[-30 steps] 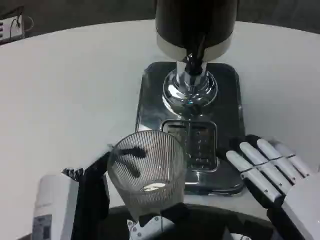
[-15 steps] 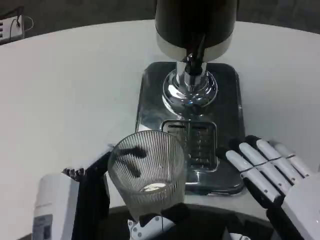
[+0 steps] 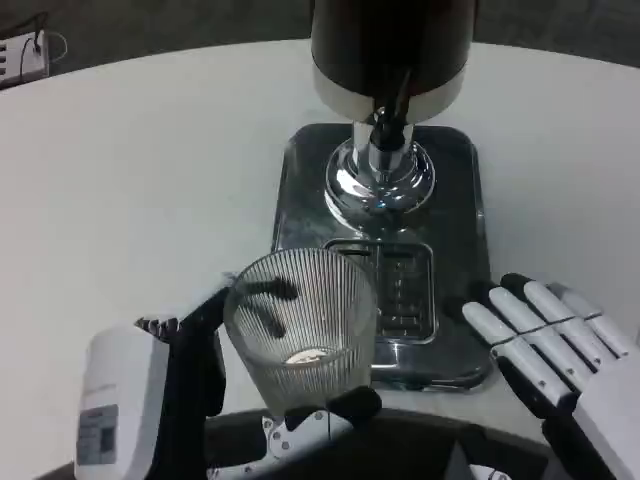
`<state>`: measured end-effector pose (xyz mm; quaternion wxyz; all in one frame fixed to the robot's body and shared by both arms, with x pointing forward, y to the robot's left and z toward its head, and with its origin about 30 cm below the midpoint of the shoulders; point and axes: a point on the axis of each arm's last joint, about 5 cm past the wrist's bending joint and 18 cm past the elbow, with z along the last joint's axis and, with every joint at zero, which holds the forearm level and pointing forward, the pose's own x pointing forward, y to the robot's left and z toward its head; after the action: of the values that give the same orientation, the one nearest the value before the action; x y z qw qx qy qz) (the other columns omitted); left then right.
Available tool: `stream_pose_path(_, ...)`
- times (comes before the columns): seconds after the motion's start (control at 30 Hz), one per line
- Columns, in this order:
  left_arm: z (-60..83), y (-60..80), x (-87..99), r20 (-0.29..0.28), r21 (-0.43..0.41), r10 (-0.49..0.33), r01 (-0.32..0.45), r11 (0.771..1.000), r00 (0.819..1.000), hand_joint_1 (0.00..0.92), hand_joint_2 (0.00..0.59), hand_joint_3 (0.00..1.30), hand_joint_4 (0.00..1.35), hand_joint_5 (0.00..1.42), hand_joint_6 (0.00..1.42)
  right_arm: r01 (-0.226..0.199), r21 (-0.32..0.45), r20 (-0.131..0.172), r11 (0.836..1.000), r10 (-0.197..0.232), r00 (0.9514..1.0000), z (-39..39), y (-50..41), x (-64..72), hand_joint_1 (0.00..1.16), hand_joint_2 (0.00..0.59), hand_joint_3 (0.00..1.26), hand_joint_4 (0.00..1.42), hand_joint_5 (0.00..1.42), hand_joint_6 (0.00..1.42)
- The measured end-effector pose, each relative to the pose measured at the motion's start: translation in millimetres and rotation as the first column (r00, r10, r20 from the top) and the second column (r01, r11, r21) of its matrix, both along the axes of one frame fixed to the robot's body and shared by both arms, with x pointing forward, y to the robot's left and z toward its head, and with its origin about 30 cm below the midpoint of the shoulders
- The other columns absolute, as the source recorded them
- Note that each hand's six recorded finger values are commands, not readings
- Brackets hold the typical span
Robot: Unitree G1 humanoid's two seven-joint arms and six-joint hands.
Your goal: Grasp the cup under the faucet to collect the drink, then remove the cup.
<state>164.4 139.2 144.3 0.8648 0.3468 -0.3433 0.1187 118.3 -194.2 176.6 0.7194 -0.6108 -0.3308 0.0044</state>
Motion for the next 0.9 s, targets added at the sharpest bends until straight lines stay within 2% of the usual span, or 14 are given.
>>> stream_pose_path(0.1, 0.1, 3.0, 18.5, 0.010, 0.016, 0.022, -0.022, 1.000, 1.000, 0.535, 0.248, 1.00, 1.18, 1.35, 1.42, 0.006, -0.001, -0.002, 1.000, -0.006, 1.0000, 0.8, -0.1, -2.7, 0.22, 0.519, 0.13, 0.08, 0.08, 0.12)
stream_pose_path(0.23, 0.4, 3.7, 31.9, 0.016, 0.026, 0.030, -0.031, 0.999, 0.999, 0.535, 0.248, 1.00, 1.17, 1.35, 1.42, 0.024, -0.004, -0.007, 1.000, -0.024, 0.9997, 0.9, -2.1, -5.2, 0.22, 0.519, 0.13, 0.08, 0.08, 0.12)
stream_pose_path(0.4, -0.7, 0.0, 49.9, 0.019, 0.037, 0.035, -0.036, 0.999, 0.999, 0.535, 0.249, 1.00, 1.17, 1.35, 1.42, 0.042, 0.002, -0.011, 0.999, -0.042, 0.9990, 0.4, -3.4, -6.2, 0.22, 0.519, 0.13, 0.08, 0.08, 0.12)
stream_pose_path(0.57, -6.8, -5.2, 66.4, -0.008, 0.043, 0.038, -0.037, 0.998, 0.999, 0.535, 0.249, 1.00, 1.18, 1.35, 1.42, 0.053, 0.009, -0.013, 0.999, -0.053, 0.9985, -0.1, -3.7, -6.8, 0.23, 0.519, 0.13, 0.08, 0.09, 0.13)
stream_pose_path(0.8, 0.6, -9.0, 101.4, 0.019, 0.078, 0.055, -0.057, 0.995, 0.998, 0.535, 0.249, 1.00, 1.17, 1.35, 1.42, 0.068, 0.015, -0.022, 0.998, -0.067, 0.9975, -0.4, -6.8, -9.0, 0.23, 0.516, 0.13, 0.08, 0.09, 0.13)
stream_pose_path(0.9, -0.7, -10.6, 112.7, -0.002, 0.094, 0.062, -0.062, 0.994, 0.998, 0.535, 0.250, 1.00, 1.17, 1.35, 1.42, 0.073, 0.014, -0.023, 0.997, -0.073, 0.9971, -0.2, -7.9, -9.7, 0.23, 0.514, 0.13, 0.08, 0.10, 0.13)
